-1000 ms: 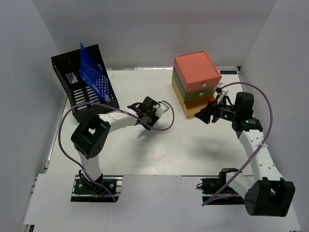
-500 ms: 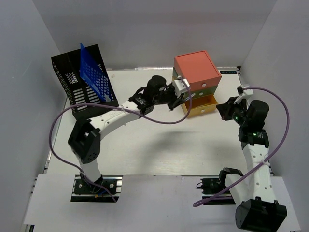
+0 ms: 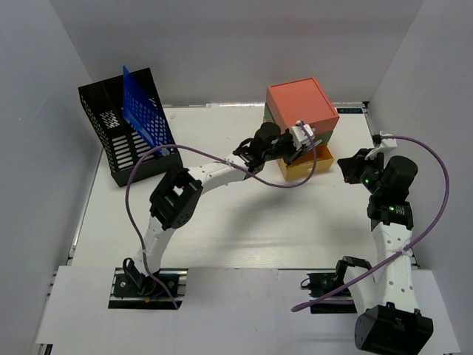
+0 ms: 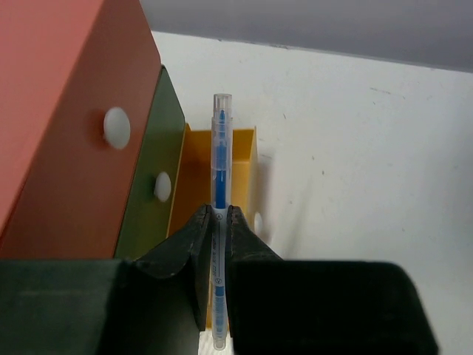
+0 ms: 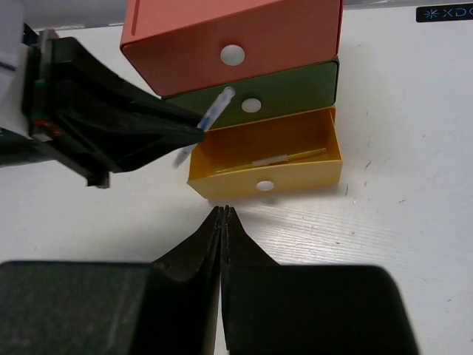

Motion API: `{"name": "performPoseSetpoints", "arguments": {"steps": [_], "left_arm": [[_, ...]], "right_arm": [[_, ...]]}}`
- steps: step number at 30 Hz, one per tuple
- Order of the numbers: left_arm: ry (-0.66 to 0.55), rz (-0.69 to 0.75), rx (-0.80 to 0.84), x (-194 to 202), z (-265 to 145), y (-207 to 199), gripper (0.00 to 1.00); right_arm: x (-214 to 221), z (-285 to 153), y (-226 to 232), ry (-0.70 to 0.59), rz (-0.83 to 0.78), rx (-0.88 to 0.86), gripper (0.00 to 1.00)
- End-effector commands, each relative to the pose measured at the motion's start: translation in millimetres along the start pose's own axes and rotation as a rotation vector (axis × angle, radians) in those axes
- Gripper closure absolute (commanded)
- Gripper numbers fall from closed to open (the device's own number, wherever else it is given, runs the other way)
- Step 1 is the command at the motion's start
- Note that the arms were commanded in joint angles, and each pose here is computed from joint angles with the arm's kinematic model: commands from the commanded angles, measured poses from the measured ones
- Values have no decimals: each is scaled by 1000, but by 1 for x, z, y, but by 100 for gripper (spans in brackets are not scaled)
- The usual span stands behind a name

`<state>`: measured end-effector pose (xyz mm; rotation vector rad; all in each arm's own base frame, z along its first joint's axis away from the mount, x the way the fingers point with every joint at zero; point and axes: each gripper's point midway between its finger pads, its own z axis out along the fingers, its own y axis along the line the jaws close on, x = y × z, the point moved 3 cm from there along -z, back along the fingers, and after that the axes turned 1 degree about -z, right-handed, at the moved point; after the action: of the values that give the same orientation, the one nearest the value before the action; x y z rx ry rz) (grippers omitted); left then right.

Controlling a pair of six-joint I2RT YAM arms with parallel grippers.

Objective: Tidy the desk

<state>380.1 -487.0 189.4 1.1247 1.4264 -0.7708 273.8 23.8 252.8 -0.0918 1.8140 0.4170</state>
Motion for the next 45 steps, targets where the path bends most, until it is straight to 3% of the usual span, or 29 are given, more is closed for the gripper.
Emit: {"name": "performPoseSetpoints", "arguments": {"steps": [1,11,16,19,22,24,25,26,27,28,29,31,32,33,34,35,36,37,38,39,40,42,43,45], "left_arm": [[-135,42,-54,-44,13,12,100],[-92,44,-70,-13,28,16,100],[-73,45,-64,-8,26,9,56],[-97,61,-62,-21,21,4,43],[-124,79,-51,-46,17,0,41],[-146,81,-46,-65,11,-5,41],[-158,83,-36,-75,7,-14,45],[-206,88,-50,-106,-11,-13,48],[-191,44,-43,-102,-19,-23,54],[-201,22,-48,-110,-31,-25,62],[-244,6,-58,-139,-57,-27,79],[-159,-80,-86,-108,-84,-26,88],[-193,-90,-104,-130,-113,-30,89],[-163,-113,-136,-122,-128,-28,89],[-40,-140,-210,-82,-143,-27,87],[-4,-143,-242,-73,-157,-28,68],[-8,-142,-281,-80,-181,-28,55],[105,-162,-340,-41,-197,-27,45],[174,-169,-398,-24,-212,-26,35],[179,-170,-434,-25,-232,-24,31],[281,-178,-450,8,-247,-31,28],[312,-158,-501,17,-272,-32,26],[385,-156,-505,40,-285,-39,26],[426,-133,-559,54,-303,-38,26]], "right_arm": [[-10,-1,5,-45,-15,-37,100],[-6,0,5,-33,-6,-52,100],[-6,0,5,-32,-8,-65,100],[-4,0,7,-29,-8,-85,100],[-3,0,9,-27,-14,-105,100],[-3,-1,13,-25,-28,-140,100],[-3,-3,17,-26,-45,-168,94],[-2,-6,27,-23,-102,-255,86],[0,-8,33,-19,-130,-308,76],[3,-10,38,-16,-165,-357,57],[7,-14,46,-7,-202,-434,48],[12,-13,45,6,-211,-444,31],[13,-9,38,10,-215,-409,30],[15,-6,34,21,-218,-386,29],[21,1,26,53,-207,-368,33],[17,6,18,62,-243,-327,41],[29,15,9,123,-213,-320,63],[31,20,5,151,-214,-318,77],[26,26,2,169,-239,-313,89],[42,34,-5,248,-241,-321,100],[46,40,-11,285,-251,-311,100],[55,57,-31,391,-267,-219,100],[57,62,-42,430,-267,-158,100],[64,76,-46,486,-193,-119,100]]}}
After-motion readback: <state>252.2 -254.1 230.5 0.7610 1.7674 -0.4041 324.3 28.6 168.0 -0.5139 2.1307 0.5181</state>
